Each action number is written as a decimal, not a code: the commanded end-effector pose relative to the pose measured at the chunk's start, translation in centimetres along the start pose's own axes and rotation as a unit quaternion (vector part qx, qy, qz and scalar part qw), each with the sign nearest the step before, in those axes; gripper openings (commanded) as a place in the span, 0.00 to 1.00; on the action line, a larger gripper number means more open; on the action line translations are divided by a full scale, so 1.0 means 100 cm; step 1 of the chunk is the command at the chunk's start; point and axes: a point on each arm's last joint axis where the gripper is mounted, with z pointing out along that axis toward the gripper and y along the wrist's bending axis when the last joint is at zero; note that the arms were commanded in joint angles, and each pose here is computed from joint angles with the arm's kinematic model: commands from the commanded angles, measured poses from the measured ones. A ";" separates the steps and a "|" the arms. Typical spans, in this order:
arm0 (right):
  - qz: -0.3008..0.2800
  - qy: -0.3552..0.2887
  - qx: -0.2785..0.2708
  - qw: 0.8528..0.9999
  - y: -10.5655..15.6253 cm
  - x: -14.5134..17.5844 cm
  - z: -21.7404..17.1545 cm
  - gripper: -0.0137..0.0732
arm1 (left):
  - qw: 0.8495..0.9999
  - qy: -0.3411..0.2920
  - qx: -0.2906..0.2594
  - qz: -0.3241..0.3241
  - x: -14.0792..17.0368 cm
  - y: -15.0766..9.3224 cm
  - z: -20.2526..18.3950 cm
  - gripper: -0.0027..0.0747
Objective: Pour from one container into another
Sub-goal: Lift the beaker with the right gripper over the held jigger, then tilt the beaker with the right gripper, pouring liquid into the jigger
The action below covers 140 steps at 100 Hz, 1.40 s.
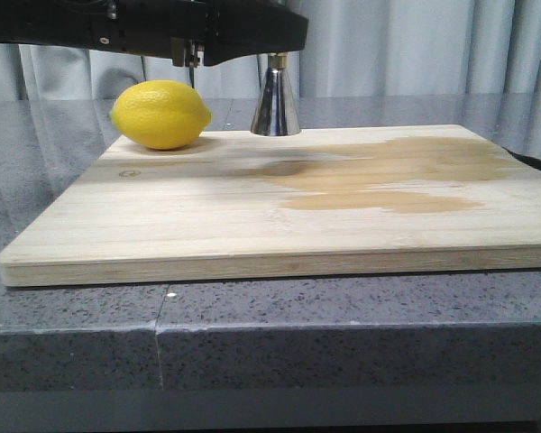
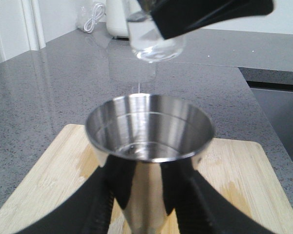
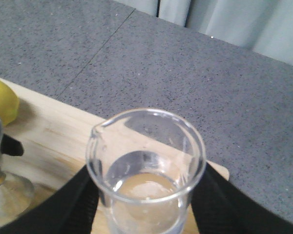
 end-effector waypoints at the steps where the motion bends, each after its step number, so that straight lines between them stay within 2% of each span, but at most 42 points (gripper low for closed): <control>1: -0.022 -0.048 -0.011 0.999 0.003 -0.027 -0.026 0.55 | 0.998 -0.066 0.006 0.022 -0.040 -0.008 -0.005 0.30; 20: -0.062 -0.046 -0.033 0.996 0.011 -0.045 -0.039 0.55 | 0.998 -0.066 0.006 0.022 -0.040 -0.008 -0.005 0.30; 41: -0.146 -0.018 -0.048 0.988 0.020 -0.062 -0.030 0.55 | 0.998 -0.065 0.007 0.023 -0.040 -0.008 -0.005 0.30; 86: -0.300 0.037 -0.074 0.950 0.035 -0.075 0.008 0.55 | 0.998 -0.064 0.007 0.023 -0.040 -0.008 -0.005 0.30; 117: -0.369 0.033 -0.084 0.925 0.043 -0.075 0.010 0.55 | 0.998 -0.064 0.007 0.023 -0.039 -0.008 -0.005 0.30; 140: -0.406 0.031 -0.065 0.911 0.046 -0.076 0.009 0.55 | 0.998 -0.064 0.007 0.023 -0.039 -0.008 -0.005 0.30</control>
